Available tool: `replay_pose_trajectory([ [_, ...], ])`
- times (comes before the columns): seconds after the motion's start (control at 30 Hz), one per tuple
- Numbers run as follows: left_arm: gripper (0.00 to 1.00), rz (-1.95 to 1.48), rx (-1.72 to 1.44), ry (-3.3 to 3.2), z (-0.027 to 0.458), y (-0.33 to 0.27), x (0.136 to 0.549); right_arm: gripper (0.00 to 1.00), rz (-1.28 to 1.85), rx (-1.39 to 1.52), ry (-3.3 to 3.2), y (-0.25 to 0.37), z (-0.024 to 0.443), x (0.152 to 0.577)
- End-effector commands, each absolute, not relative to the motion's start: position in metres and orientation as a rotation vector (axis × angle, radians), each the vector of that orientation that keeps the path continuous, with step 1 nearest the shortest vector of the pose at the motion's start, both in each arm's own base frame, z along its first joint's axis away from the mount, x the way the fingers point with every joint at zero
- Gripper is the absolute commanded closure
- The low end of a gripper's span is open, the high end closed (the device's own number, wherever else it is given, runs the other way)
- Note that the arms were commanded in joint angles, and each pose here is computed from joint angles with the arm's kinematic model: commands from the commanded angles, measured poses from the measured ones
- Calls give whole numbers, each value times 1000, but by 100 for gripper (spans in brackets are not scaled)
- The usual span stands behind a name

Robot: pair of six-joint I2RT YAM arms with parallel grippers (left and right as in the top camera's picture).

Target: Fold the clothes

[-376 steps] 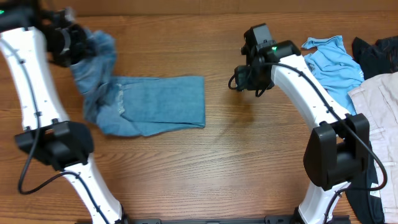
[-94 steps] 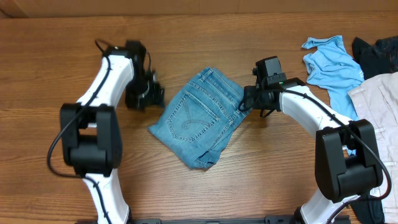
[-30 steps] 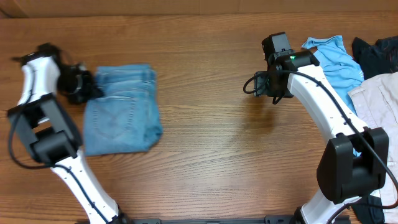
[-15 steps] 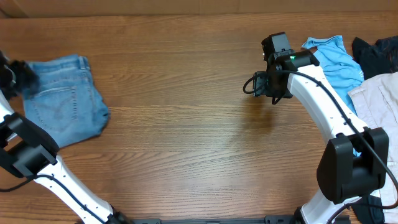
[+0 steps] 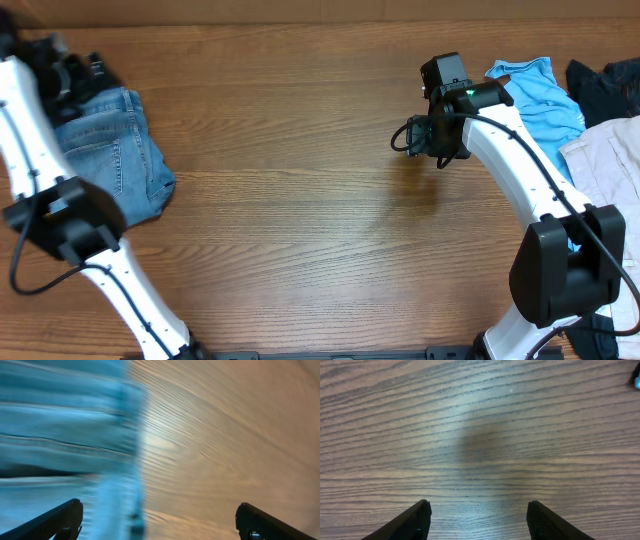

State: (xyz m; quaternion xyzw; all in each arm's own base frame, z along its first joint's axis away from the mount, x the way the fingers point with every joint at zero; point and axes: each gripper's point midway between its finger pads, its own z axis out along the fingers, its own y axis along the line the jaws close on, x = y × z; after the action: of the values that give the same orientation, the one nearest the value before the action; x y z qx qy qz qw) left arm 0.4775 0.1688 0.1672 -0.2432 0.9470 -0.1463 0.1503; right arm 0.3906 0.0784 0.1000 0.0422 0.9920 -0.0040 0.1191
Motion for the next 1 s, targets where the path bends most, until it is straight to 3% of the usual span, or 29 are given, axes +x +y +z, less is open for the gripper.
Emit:
replay_pose_trajectory([
  [0.0, 0, -470, -531, 2840, 158, 98, 483, 35, 13, 138, 2864, 78, 115, 394],
  [0.2, 0, -408, -361, 3072, 115, 24, 465, 35, 11, 137, 2868, 78, 115, 393],
  [0.4, 1, -405, -367, 3286, 68, -12, 426, 35, 6, 136, 2879, 77, 114, 391],
  [0.67, 0, 21, -540, 3421, 36, 35, 389, 35, 2, 132, 2885, 77, 114, 389],
  [0.97, 0, 63, -720, 3489, 10, 76, 354, 34, 3, 132, 2881, 77, 114, 390],
])
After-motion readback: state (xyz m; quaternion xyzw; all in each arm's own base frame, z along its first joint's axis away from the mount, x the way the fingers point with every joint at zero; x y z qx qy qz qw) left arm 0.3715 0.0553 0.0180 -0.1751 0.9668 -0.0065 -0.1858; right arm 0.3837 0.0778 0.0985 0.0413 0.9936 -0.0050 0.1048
